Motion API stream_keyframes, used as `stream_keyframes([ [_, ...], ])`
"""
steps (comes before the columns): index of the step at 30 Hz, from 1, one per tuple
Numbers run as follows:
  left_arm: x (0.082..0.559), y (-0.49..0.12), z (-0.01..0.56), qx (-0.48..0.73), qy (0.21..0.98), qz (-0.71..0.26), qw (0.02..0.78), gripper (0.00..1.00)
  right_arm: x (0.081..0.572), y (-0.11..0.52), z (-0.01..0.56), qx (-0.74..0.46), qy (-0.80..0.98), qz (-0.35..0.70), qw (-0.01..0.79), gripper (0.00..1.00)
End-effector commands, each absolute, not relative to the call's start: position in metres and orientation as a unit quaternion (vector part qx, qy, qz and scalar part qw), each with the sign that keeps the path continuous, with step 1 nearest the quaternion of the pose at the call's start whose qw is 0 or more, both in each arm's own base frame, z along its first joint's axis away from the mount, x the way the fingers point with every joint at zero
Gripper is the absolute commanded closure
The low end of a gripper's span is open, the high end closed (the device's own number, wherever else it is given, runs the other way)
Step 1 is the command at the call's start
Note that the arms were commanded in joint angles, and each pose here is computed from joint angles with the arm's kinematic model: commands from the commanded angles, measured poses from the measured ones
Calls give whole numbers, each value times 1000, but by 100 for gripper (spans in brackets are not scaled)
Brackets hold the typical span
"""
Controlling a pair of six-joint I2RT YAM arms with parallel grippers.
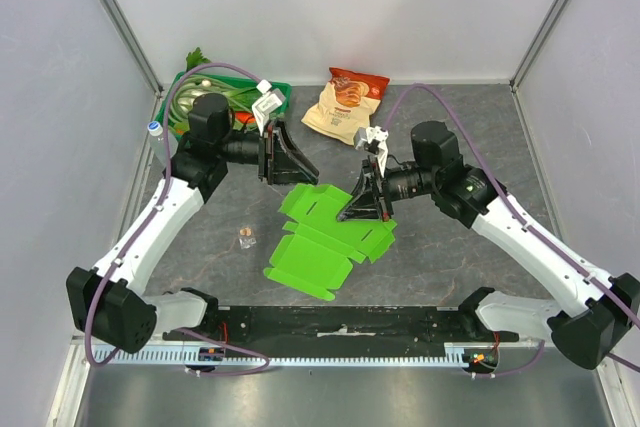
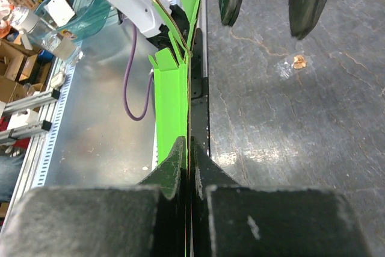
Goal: Fold the paper box
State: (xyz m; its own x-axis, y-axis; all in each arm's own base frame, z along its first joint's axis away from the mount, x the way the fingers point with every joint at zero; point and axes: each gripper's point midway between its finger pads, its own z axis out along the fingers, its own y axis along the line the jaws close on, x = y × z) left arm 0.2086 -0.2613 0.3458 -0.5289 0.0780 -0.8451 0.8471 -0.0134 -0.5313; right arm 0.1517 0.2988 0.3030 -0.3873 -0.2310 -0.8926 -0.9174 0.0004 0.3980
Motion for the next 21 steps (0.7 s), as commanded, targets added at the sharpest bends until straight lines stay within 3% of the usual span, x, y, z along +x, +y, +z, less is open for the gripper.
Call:
stream_keyframes([
  [1,171,-260,365,437,557,-645,288,60,142,305,319,-485,590,556,329,100],
  [5,161,-262,364,449,547,-649,280,63,140,310,320,-487,588,557,327,100],
  [9,152,-263,364,461,536,-653,272,54,141,313,317,-485,593,554,326,100],
  [13,145,-265,364,469,529,-656,264,52,142,313,319,-482,593,554,329,100],
  [19,146,-271,364,463,535,-658,258,57,137,316,328,-484,581,563,332,100],
  [21,149,-275,362,459,539,-658,255,65,135,317,330,-485,578,565,334,100],
])
